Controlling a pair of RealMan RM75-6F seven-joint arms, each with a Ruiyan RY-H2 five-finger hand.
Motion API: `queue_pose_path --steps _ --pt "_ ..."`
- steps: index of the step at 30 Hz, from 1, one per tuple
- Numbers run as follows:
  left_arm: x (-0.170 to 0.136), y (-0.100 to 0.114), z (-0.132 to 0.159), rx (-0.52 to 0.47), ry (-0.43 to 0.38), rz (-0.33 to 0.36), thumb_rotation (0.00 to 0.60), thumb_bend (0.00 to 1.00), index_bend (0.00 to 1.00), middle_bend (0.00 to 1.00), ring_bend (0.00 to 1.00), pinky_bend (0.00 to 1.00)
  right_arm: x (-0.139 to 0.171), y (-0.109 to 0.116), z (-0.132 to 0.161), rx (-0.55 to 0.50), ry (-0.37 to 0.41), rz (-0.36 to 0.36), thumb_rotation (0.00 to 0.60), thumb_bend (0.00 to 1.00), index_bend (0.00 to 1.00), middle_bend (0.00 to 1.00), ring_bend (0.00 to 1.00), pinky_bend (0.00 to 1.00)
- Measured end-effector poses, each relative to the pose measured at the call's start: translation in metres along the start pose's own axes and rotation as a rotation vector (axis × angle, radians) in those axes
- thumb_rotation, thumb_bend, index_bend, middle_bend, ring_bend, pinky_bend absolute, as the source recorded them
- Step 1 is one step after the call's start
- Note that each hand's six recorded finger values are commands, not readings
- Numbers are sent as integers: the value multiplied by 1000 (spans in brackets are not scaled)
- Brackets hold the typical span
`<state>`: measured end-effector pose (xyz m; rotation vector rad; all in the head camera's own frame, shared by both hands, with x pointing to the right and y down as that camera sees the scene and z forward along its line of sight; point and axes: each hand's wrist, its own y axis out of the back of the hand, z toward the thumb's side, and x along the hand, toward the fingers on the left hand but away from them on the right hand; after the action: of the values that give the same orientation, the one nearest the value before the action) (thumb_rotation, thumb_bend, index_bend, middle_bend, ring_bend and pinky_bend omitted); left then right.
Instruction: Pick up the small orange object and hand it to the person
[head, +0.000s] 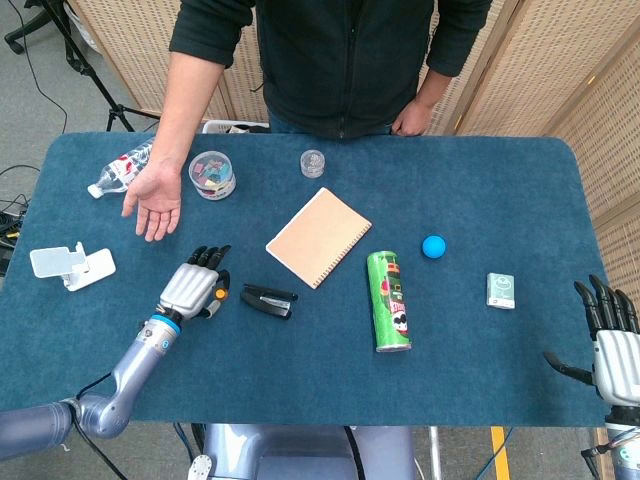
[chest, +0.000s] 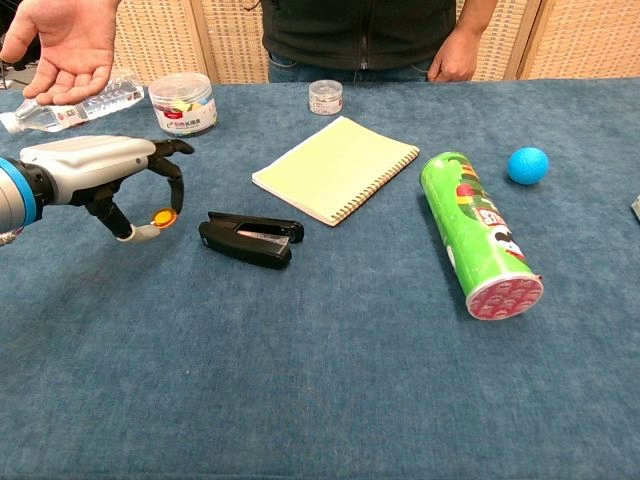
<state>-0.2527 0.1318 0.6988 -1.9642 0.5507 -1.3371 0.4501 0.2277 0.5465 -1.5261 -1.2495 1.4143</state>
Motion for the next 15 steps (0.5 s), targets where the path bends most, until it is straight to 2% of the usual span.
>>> queue_pose_path --steps 6,9,12,15 --pt "-20 20 29 13 -162 41 600 395 605 0 0 0 0 0 0 1 1 -1 600 0 0 0 0 0" --pt "-29 35 38 41 -223 106 600 395 613 0 0 0 0 0 1 0 0 -1 600 0 0 0 0 0" --pt "-37 55 35 61 -220 193 600 392 614 0 0 0 0 0 1 0 3 -1 600 0 0 0 0 0" --pt "-42 71 25 57 -180 244 600 392 614 0 0 0 1 -1 2 1 7 3 600 0 0 0 0 0"
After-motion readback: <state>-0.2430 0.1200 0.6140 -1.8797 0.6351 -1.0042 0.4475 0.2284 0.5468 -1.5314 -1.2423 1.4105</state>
